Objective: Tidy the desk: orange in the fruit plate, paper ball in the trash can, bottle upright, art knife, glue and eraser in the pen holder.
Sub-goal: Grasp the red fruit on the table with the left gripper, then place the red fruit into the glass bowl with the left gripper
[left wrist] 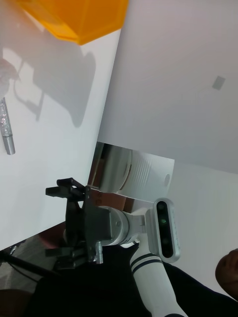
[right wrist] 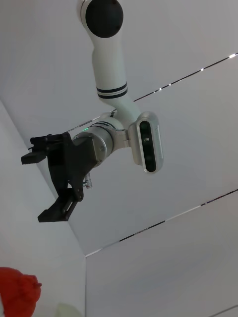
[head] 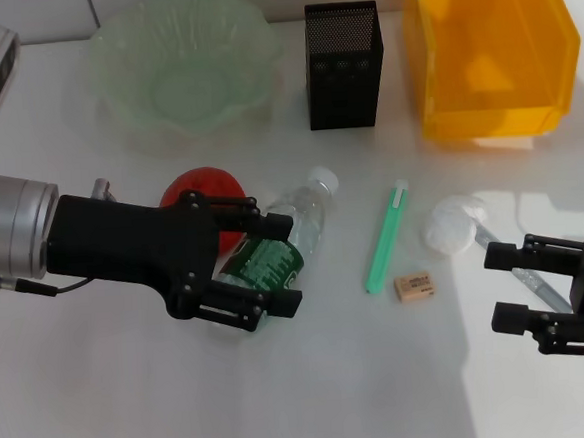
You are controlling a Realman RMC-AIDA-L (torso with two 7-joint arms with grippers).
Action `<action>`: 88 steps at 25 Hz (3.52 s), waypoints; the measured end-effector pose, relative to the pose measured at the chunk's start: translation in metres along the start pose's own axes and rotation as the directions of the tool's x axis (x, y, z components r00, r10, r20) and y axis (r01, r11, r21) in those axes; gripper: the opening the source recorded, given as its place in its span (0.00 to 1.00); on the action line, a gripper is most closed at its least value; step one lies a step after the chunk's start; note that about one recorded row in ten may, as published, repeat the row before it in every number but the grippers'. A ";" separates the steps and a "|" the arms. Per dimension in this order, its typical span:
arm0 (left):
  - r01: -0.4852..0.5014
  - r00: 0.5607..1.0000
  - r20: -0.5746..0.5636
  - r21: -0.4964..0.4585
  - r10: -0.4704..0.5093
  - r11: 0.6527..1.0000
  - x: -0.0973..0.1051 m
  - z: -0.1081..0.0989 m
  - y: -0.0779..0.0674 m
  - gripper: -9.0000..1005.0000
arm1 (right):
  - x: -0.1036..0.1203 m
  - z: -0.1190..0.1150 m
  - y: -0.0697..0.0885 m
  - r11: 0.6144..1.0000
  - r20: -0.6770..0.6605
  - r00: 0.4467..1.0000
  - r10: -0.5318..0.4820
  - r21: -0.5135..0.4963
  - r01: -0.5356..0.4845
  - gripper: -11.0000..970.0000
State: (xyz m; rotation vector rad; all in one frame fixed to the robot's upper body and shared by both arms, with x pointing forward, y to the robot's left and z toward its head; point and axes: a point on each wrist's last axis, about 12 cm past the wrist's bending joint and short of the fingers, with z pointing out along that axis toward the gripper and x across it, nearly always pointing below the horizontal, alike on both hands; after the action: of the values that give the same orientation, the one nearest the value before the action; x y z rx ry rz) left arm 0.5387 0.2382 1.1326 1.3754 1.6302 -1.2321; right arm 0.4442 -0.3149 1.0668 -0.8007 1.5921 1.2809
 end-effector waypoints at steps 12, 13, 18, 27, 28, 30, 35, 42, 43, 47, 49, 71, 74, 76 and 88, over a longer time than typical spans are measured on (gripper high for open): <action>0.009 1.000 0.000 -0.005 -0.009 1.000 0.000 -0.002 -0.001 0.83 | -0.005 0.010 -0.004 1.000 0.004 1.000 -0.016 -0.026 0.016 0.77; 0.012 1.000 0.001 -0.010 -0.012 1.000 0.001 -0.004 -0.001 0.83 | -0.005 0.011 -0.004 1.000 0.005 1.000 -0.016 -0.027 0.016 0.77; 0.030 0.999 0.020 -0.096 -0.028 0.995 0.007 -0.016 0.003 0.83 | -0.006 0.012 -0.004 0.999 0.011 1.000 -0.016 -0.027 0.017 0.77; 0.109 0.994 0.034 -0.477 -0.105 0.872 0.038 -0.036 0.030 0.83 | -0.002 0.020 -0.002 0.999 0.025 1.000 -0.006 -0.036 0.006 0.77; 0.111 0.993 0.029 -0.497 -0.111 0.861 0.040 -0.035 0.032 0.83 | -0.001 0.021 -0.001 0.999 0.027 1.000 -0.002 -0.039 0.003 0.77; 0.117 0.992 0.018 -0.527 -0.126 0.842 0.045 -0.033 0.035 0.83 | 0.000 0.022 -0.001 0.999 0.028 1.000 -0.001 -0.040 0.002 0.77; 0.119 0.985 -0.045 -0.537 -0.169 0.835 0.057 -0.015 0.042 0.83 | 0.001 0.024 0.000 0.999 0.031 1.000 0.004 -0.043 -0.003 0.77; 0.092 0.984 -0.085 -0.524 -0.159 0.847 0.057 -0.004 0.045 0.83 | 0.002 0.027 0.001 0.999 0.037 0.999 0.009 -0.047 -0.007 0.77; 0.092 0.984 -0.082 -0.526 -0.158 0.846 0.056 -0.004 0.045 0.83 | 0.002 0.027 0.001 0.999 0.037 0.999 0.009 -0.047 -0.007 0.77; 0.091 0.986 -0.073 -0.530 -0.152 0.843 0.056 -0.005 0.044 0.74 | 0.002 0.027 0.001 0.999 0.039 0.999 0.008 -0.046 -0.006 0.77; 0.088 0.986 -0.073 -0.529 -0.148 0.844 0.057 -0.004 0.044 0.68 | 0.002 0.027 0.001 0.999 0.041 0.999 0.007 -0.046 -0.005 0.77; 0.204 0.941 0.336 -0.647 0.034 0.734 0.006 -0.047 0.055 0.16 | 0.000 0.021 0.000 1.000 0.080 0.997 0.001 -0.007 0.000 0.74; 0.238 0.936 0.350 -0.713 0.042 0.660 -0.008 -0.042 0.079 0.14 | 0.000 0.024 0.000 1.000 0.087 0.996 0.001 -0.010 0.000 0.74; 0.239 0.945 0.327 -0.733 0.021 0.637 -0.019 -0.026 0.097 0.12 | 0.000 0.027 0.001 1.000 0.093 0.996 0.002 -0.017 0.000 0.73; 0.296 0.935 0.354 -0.752 -0.017 0.589 -0.025 -0.007 0.112 0.24 | 0.003 0.031 -0.001 1.000 0.106 0.994 0.019 0.002 -0.020 0.72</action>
State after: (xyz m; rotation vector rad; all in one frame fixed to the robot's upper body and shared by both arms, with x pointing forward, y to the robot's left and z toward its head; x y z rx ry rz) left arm 0.6540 0.2362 1.1313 0.4315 1.7567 -0.5811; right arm 0.4517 -0.2849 1.0618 -0.7055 1.5203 1.3130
